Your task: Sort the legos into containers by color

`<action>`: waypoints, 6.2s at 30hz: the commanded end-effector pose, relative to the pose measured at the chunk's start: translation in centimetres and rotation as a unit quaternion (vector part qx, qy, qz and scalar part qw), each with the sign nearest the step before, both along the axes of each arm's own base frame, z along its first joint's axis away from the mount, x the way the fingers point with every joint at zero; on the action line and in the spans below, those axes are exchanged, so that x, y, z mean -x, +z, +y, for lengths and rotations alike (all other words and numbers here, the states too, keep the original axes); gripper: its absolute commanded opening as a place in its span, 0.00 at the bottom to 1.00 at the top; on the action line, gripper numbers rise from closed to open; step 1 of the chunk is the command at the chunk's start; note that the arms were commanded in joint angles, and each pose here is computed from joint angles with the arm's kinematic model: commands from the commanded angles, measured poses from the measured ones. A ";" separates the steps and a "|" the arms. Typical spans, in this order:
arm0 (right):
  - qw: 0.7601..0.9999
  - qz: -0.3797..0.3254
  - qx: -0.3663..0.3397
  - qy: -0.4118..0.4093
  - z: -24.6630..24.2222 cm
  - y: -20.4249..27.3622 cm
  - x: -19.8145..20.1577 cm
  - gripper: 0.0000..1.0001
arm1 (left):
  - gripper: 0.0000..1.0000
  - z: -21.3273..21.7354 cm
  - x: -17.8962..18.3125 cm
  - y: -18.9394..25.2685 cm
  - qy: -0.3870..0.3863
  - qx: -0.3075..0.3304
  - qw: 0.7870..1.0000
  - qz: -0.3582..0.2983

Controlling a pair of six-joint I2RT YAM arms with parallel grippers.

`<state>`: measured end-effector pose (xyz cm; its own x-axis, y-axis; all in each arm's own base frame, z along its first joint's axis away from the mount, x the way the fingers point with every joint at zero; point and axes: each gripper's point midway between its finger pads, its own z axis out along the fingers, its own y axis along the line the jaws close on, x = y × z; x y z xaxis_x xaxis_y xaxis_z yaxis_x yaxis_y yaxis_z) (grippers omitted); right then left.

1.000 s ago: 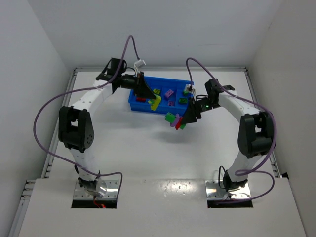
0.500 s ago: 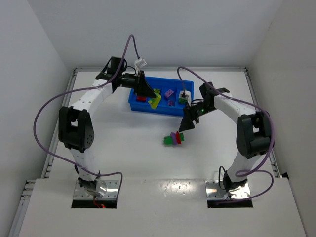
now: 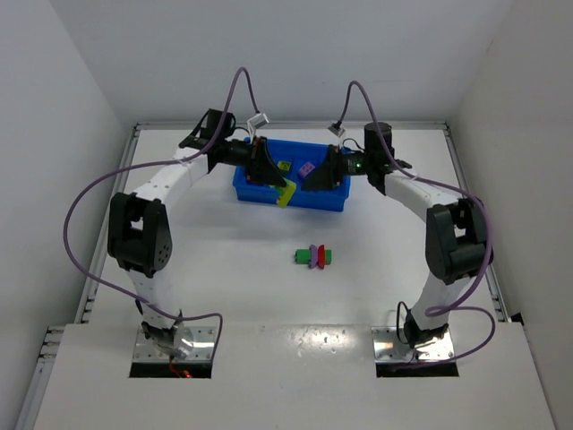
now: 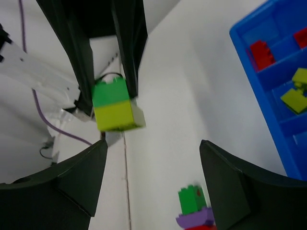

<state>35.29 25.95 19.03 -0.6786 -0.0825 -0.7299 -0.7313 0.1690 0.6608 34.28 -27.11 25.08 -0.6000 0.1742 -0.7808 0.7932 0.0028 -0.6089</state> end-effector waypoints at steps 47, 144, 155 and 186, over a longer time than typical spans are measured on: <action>0.975 -0.128 0.091 -0.156 5.4 -3.2 -16.2 0.00 | 0.04 7.2 -4.4 4.8 0.199 -0.050 0.964 -0.169; 0.830 -0.266 0.444 0.209 -5.0 -17.6 9.7 0.69 | 1.00 10.3 -1.6 -1.8 0.323 -0.247 0.890 -0.205; 0.841 -0.233 0.433 0.224 -4.0 -19.1 10.3 0.04 | 1.00 10.2 -1.7 -3.0 0.309 -0.237 0.899 -0.201; 0.848 -0.390 0.359 -0.012 -1.8 -2.9 3.4 0.00 | 0.95 -1.4 1.7 -2.8 0.088 -0.047 0.991 0.086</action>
